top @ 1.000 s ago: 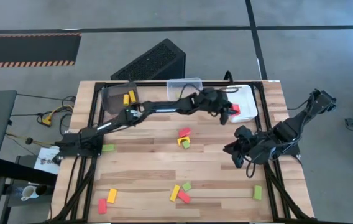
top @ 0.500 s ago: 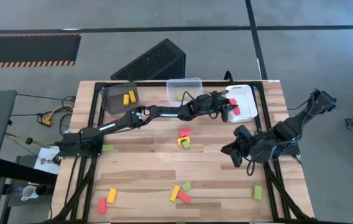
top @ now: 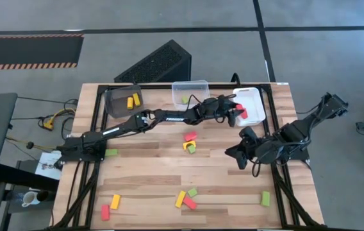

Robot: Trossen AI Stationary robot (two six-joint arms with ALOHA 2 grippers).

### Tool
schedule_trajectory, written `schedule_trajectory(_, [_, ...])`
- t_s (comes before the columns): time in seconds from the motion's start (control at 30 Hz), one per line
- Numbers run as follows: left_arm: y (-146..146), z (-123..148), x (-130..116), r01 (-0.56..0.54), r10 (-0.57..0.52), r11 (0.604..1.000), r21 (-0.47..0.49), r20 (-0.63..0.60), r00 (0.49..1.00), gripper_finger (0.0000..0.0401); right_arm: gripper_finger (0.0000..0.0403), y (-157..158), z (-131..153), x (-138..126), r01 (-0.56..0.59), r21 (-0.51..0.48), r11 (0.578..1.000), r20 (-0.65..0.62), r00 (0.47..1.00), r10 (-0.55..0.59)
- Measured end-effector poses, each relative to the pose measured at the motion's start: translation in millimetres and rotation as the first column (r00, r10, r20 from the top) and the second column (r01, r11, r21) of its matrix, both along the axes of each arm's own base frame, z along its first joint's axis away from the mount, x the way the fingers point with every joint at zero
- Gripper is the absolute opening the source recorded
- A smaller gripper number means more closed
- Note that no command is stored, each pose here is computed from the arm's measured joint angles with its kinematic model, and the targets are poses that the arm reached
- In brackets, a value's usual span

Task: Sort & place blocks by color
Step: Put the orange block into the white bin, then put the green block into the transparent bin

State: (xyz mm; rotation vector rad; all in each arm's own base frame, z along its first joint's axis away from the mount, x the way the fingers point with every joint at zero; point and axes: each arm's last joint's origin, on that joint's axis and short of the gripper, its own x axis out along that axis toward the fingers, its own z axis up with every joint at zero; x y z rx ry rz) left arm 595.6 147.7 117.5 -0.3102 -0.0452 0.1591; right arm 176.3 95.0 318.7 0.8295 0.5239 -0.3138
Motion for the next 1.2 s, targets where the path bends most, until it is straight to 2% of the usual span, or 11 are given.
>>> schedule_trajectory(0.3, [-1,-3,0,0.045,-0.045,0.999,-0.006,-0.031,0.999,0.0228,0.0097,0,0,0,-0.002,0.000,1.000,0.003,1.000,0.002])
schedule_trajectory(0.5, [3,1,-1,0.061,-0.060,0.998,0.034,-0.039,0.997,0.0246,0.0097,0,0,0,-0.002,-0.001,1.000,0.003,1.000,0.002])
schedule_trajectory(0.6, [10,15,-4,0.063,-0.060,0.997,0.050,-0.064,0.996,0.0246,0.0097,0,0,0,-0.003,-0.002,1.000,0.003,1.000,0.003])
schedule_trajectory(0.77, [18,56,-15,0.135,-0.133,0.991,-0.001,-0.187,0.973,0.0245,0.0097,0,0,0,-0.017,-0.027,0.999,0.001,1.000,0.017])
schedule_trajectory(0.87, [18,67,-26,0.163,-0.162,0.986,-0.030,-0.364,0.917,0.0245,0.0098,-3,1,2,-0.017,-0.045,0.999,0.006,1.000,0.017])
schedule_trajectory(0.97, [19,77,-43,0.181,-0.174,0.983,-0.039,-0.534,0.827,0.0245,0.0098,-8,2,6,-0.012,-0.081,0.997,0.011,1.000,0.013])
schedule_trajectory(1.1, [20,107,-71,0.186,-0.135,0.983,-0.003,-0.698,0.703,0.0245,0.0098,-18,5,12,0.020,-0.114,0.993,0.041,0.999,-0.016])
schedule_trajectory(1.2, [17,119,-96,0.187,-0.098,0.982,0.007,-0.831,0.547,0.0245,0.0098,-26,6,17,0.051,-0.132,0.990,0.057,0.997,-0.044])
